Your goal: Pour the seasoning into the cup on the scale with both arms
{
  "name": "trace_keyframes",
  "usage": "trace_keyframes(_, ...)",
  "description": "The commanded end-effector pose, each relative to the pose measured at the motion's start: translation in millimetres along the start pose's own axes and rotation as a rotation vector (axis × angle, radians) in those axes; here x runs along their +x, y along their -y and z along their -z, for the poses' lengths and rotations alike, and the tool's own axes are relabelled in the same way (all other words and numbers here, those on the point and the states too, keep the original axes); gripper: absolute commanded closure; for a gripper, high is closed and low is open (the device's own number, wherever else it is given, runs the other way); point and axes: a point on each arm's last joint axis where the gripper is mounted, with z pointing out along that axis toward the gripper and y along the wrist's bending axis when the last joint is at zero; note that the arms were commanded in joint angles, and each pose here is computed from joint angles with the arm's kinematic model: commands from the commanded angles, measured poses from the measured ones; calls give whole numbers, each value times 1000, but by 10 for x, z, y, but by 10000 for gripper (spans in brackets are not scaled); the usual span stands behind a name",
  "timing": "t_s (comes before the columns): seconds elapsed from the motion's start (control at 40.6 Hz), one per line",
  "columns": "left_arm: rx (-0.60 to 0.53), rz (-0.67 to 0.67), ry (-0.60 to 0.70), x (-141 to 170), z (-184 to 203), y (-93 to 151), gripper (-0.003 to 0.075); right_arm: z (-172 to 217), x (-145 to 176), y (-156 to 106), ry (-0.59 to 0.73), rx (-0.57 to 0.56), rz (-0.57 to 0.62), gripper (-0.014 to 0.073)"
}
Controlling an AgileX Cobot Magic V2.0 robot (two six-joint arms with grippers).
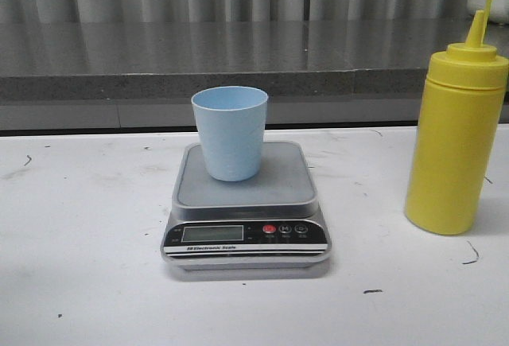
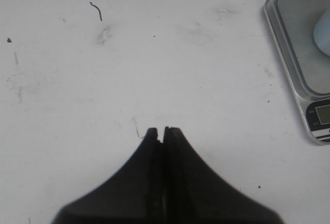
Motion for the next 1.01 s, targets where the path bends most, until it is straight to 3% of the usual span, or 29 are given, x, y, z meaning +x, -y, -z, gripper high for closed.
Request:
trace_keyframes(0.0,12,33,208,146,196,-3,740,19,-170,6,96,10,7,4)
trace_keyframes(0.246,29,46,498,751,516,-5,740,19,-170,6,96,10,7,4)
trace_keyframes(0.592,39,41,868,1238,870,-12,740,19,-171,6,97,10,7,4)
trace_keyframes(0.838,41,41,904,1275,923,-11,740,-33,-226,13,143,16,6,4)
trace_keyframes(0.986,41,41,904,1275,923,-11,740,-284,-295,35,172,28,3,4)
